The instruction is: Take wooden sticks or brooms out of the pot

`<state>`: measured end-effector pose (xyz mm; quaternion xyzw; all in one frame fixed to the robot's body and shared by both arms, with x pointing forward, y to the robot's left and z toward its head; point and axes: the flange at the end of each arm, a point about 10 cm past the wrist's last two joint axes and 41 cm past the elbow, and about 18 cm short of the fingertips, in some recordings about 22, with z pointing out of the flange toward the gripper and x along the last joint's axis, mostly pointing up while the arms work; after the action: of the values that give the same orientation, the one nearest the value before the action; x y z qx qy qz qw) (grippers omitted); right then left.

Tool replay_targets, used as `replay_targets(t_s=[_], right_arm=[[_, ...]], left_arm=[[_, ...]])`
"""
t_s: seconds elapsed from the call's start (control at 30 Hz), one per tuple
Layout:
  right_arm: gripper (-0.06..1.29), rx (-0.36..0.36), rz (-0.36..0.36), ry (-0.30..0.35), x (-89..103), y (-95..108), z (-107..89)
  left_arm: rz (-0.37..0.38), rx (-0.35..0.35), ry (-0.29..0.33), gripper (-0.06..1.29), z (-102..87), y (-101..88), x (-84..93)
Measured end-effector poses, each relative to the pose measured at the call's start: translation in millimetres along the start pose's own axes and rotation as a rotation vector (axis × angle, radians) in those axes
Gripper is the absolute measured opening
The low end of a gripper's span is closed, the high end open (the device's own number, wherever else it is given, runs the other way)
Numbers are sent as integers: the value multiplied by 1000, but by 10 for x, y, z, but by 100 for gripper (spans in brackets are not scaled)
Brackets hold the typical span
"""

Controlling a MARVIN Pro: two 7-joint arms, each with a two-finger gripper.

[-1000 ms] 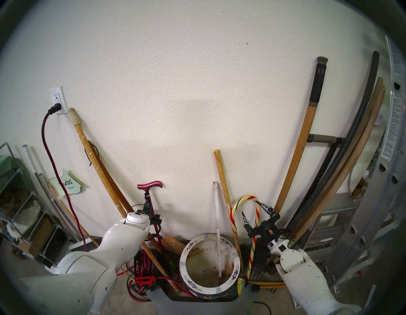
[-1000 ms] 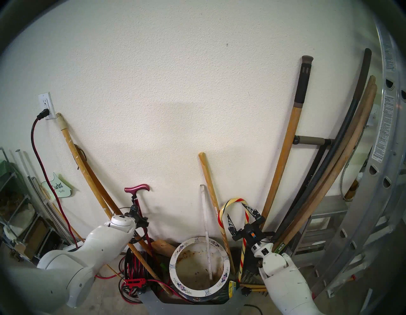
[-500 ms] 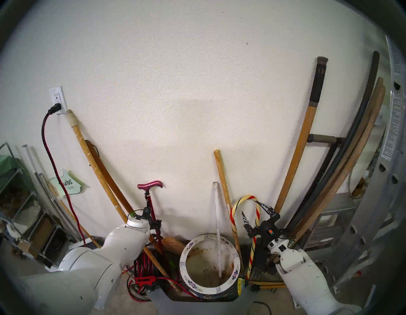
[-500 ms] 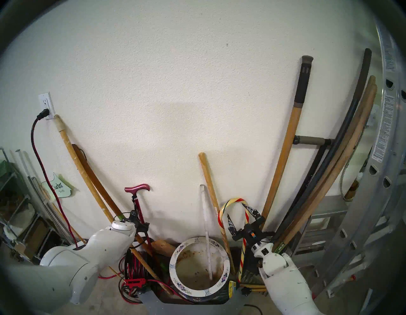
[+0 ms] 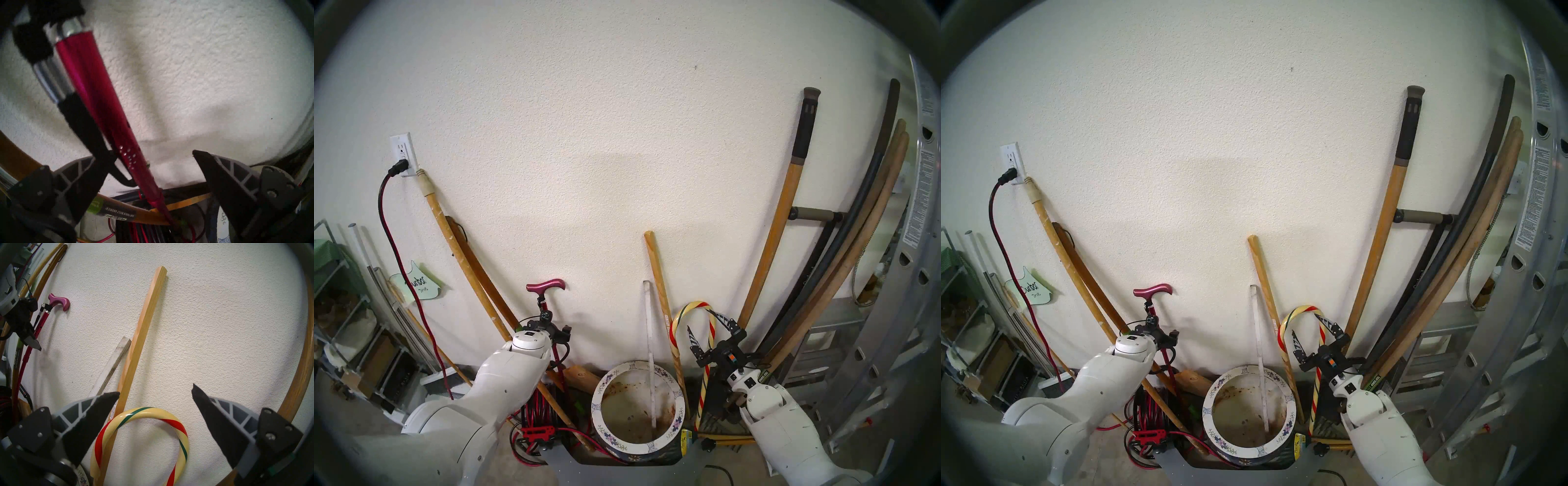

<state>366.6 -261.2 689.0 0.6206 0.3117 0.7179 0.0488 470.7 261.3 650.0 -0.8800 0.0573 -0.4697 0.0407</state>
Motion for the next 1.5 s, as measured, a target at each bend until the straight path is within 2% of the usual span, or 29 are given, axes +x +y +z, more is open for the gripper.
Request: replay_targets(t_s=[0.23,0.33,0.53,0.67,0.87,1.03,1.17,1.33,1.5], right_arm=[[122,0,0,0,0,0,0],[122,0,0,0,0,0,0],[122,0,0,0,0,0,0],[122,0,0,0,0,0,0],[122,0,0,0,0,0,0],[122,0,0,0,0,0,0],[122,0,0,0,0,0,0],[122,0,0,0,0,0,0],[122,0,0,0,0,0,0]], left_arm=[[5,4,59,120,-71,64,133],[29,20,94,120,-136,100,203],[59,51,113,120,-241,148,252],[90,82,101,120,-311,163,249],[163,172,79,121,-466,153,180],[190,239,78,121,-573,121,95],[183,286,98,121,-693,98,80],[147,311,167,121,-830,120,172],[92,321,264,121,-963,195,357]])
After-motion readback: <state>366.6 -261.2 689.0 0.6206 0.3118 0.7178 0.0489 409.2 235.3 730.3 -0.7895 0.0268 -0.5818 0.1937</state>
